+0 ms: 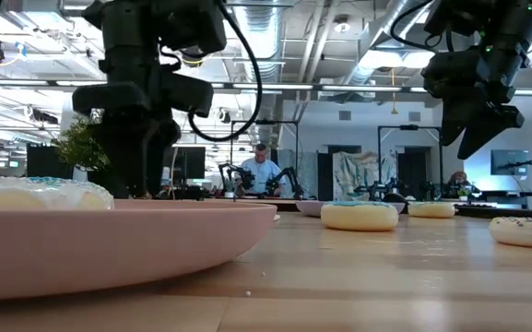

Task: Pick & Place donuts
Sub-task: Put the small green donut on the purple plate

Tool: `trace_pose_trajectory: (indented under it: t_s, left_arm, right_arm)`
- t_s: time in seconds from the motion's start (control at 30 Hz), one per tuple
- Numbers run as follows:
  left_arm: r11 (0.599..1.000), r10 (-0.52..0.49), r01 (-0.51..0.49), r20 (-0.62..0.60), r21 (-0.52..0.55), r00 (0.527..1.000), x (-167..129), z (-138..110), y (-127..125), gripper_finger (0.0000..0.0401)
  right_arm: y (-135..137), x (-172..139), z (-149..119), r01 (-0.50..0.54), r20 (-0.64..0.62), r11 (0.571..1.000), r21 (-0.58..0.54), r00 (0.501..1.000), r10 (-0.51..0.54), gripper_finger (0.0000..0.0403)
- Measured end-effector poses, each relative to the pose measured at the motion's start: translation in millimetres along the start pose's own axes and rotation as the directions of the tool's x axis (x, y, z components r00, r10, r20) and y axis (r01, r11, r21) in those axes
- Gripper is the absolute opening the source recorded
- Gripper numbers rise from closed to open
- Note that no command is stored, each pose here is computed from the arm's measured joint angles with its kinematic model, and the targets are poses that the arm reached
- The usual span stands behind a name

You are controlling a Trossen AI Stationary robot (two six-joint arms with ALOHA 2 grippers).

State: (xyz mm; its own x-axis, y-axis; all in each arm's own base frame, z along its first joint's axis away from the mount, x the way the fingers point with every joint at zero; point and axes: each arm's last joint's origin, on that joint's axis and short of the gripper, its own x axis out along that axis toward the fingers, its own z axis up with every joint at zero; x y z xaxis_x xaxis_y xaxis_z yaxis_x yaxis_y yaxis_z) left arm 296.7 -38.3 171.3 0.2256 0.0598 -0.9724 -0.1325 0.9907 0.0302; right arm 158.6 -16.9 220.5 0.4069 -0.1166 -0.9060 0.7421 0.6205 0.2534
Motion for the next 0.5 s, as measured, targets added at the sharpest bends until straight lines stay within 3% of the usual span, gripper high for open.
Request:
trace_pose_trajectory:
  t_s: [0.2, 0.5]
  left_arm:
    - [1.0, -0.017, 0.017, 0.056, 0.002, 0.998, 10, -2, 0, 0.0304]
    - [0.999, -0.011, 0.009, 0.044, 0.053, 0.999, 14, -4, 0, 0.0304]
  right_arm:
    - [0, 0, 0, -0.004, 0.004, 1.0, 0.001, 1.0, 0.004, 0.0245]
    - [1, 0, 1, -0.01, 0.01, 1.0, 0.003, 1.0, 0.01, 0.0245]
